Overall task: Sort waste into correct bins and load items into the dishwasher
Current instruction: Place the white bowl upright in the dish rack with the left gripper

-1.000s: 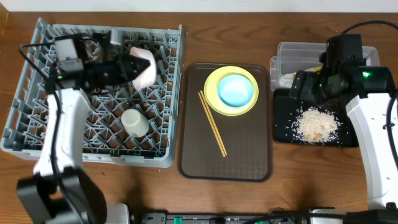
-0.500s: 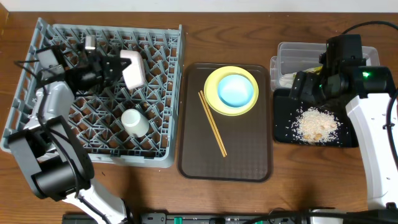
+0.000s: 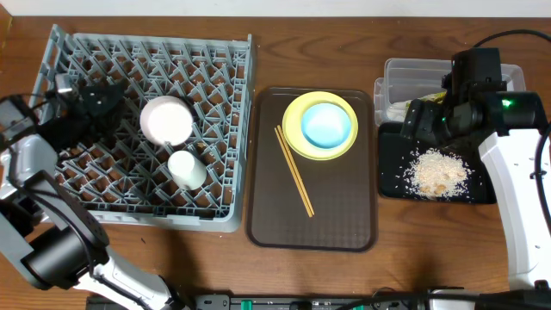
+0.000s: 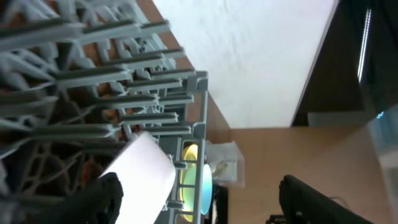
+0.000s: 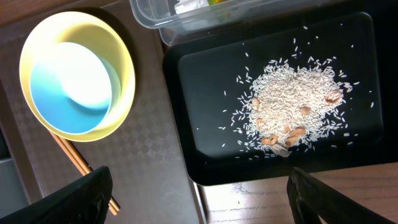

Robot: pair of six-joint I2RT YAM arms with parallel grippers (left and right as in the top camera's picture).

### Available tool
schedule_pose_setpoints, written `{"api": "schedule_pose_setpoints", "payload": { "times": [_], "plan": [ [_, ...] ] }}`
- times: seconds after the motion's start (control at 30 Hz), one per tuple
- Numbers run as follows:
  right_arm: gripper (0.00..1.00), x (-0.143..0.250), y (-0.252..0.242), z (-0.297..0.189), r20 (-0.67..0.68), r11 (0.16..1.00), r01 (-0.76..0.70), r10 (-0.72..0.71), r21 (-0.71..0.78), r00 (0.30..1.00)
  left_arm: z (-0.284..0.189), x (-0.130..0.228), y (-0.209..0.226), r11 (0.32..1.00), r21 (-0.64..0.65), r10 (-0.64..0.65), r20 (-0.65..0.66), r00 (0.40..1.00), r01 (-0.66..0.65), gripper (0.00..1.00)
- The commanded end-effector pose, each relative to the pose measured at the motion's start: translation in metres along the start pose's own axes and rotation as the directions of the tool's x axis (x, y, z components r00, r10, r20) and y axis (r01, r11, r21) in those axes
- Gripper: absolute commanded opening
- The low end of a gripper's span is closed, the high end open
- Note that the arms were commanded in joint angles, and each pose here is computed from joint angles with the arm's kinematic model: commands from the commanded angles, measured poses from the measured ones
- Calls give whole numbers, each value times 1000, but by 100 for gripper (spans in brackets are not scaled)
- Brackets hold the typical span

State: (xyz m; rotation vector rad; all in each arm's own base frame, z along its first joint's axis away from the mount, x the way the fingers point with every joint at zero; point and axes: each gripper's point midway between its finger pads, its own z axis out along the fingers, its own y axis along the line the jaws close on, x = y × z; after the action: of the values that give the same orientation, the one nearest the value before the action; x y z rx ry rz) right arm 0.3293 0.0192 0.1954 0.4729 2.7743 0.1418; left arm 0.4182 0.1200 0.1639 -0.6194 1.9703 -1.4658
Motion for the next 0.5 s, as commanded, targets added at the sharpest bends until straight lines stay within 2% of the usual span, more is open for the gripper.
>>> {"api": "schedule_pose_setpoints", "payload": {
  "times": [0.0, 0.17, 0.27, 0.33, 0.47],
  "plan": [
    [88, -2, -5, -4, 13, 1000, -8, 8, 9, 1000, -6, -2, -4, 1000, -11, 4, 17, 1000, -4, 85],
    [90, -2, -6, -4, 12, 1000, -8, 8, 15, 1000, 7, 9, -37, 981, -176, 90, 34, 995, -83, 91],
    [91, -1, -10, -4, 14, 999, -8, 8, 40, 1000, 27, 35, -64, 946, -276, 172, -8, 985, -167, 91],
    [92, -3, -25, -5, 30, 992, -12, 8, 122, 1000, 58, 75, -87, 863, -393, 303, -104, 947, -319, 91],
    [93, -4, -36, -7, 29, 989, -38, 34, 142, 999, 94, 121, -115, 797, -408, 385, -224, 895, -445, 91]
  ]
}}
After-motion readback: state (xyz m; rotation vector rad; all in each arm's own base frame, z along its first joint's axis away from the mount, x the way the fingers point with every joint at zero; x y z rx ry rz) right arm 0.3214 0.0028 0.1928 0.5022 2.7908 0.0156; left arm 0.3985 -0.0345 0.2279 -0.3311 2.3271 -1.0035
